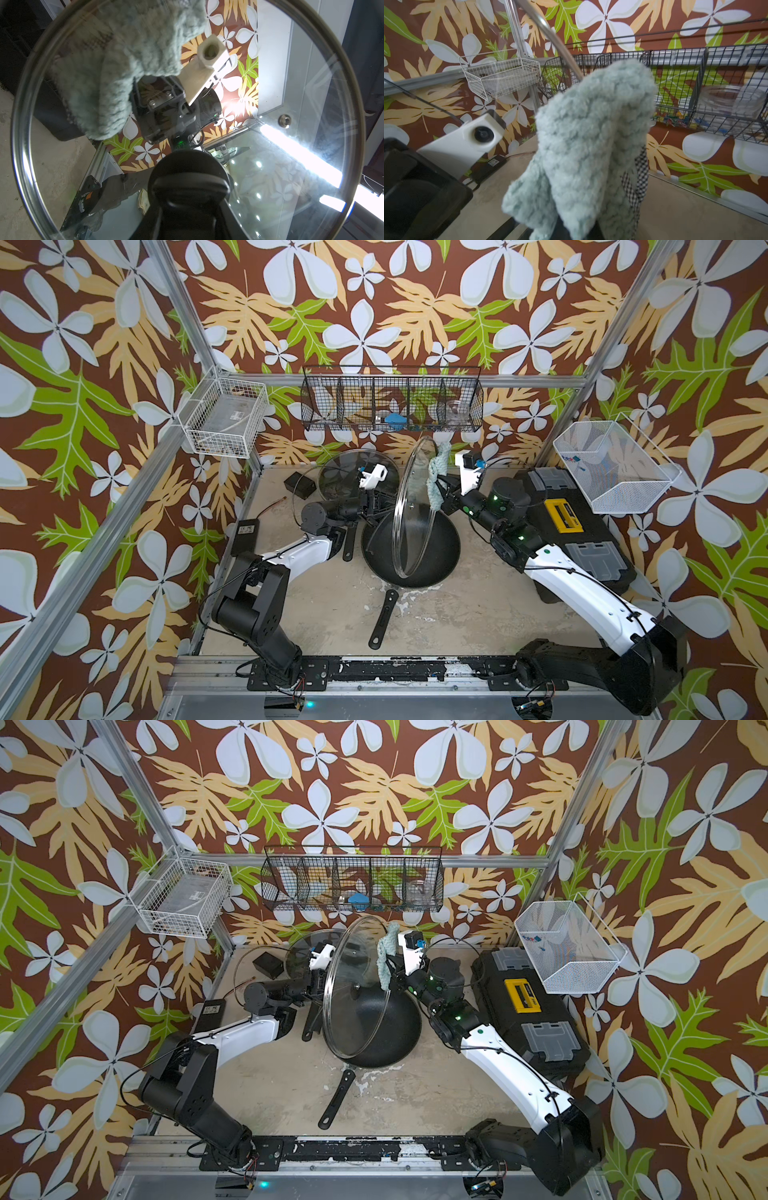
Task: Wipe the pot lid with a cloth
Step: Wipe the pot lid.
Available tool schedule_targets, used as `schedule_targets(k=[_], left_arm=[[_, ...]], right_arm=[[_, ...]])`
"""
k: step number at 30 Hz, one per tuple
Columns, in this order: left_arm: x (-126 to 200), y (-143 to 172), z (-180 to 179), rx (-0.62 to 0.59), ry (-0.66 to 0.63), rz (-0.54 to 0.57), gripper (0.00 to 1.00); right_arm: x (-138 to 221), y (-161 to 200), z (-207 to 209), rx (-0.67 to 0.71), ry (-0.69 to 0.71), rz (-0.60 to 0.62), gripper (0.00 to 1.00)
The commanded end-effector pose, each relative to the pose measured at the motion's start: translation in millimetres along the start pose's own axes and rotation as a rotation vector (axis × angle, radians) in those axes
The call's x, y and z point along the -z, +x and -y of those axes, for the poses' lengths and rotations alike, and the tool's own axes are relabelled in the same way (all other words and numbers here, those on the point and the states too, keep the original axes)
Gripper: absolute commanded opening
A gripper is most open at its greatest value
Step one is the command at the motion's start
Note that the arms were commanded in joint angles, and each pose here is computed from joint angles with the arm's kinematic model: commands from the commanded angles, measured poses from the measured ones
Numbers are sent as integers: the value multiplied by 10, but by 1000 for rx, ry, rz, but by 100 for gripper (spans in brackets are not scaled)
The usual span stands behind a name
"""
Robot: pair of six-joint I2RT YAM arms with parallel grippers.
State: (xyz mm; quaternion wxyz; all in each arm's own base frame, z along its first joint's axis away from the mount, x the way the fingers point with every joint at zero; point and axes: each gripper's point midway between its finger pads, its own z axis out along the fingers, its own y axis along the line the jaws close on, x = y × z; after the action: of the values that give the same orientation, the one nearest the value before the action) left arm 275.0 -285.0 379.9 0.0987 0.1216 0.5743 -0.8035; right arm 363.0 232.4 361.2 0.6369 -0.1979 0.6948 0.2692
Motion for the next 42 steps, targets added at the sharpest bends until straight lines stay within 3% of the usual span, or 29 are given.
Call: schedule_targets(k=[1,5,10,21,29,34,38,42], left_arm=[[7,75,449,-217,133,20,0],[6,52,468,-220,140,31,0],[4,-6,418,-219,131,47,0],[15,-72,267,-188,118,63,0],[7,-60,329,-189,125,58,0],[7,-47,365,-193,130,57,0],[4,-32,399,-195,135,53,0],[6,12,440,-200,140,49,0]], right_arm=[[129,140,-160,-54,-84,-9,0],[380,404,-423,-63,-139,-47,0],[701,461,-919,-49,-233,-56,0],[1000,-147,-1775,-41,-466,45,0],[847,363,-1513,-35,-317,-52,0],[779,671,-1117,-36,-165,-81,0],[686,727,-737,-83,-94,-72,0],[485,563,-409,-70,-34,-59,0]])
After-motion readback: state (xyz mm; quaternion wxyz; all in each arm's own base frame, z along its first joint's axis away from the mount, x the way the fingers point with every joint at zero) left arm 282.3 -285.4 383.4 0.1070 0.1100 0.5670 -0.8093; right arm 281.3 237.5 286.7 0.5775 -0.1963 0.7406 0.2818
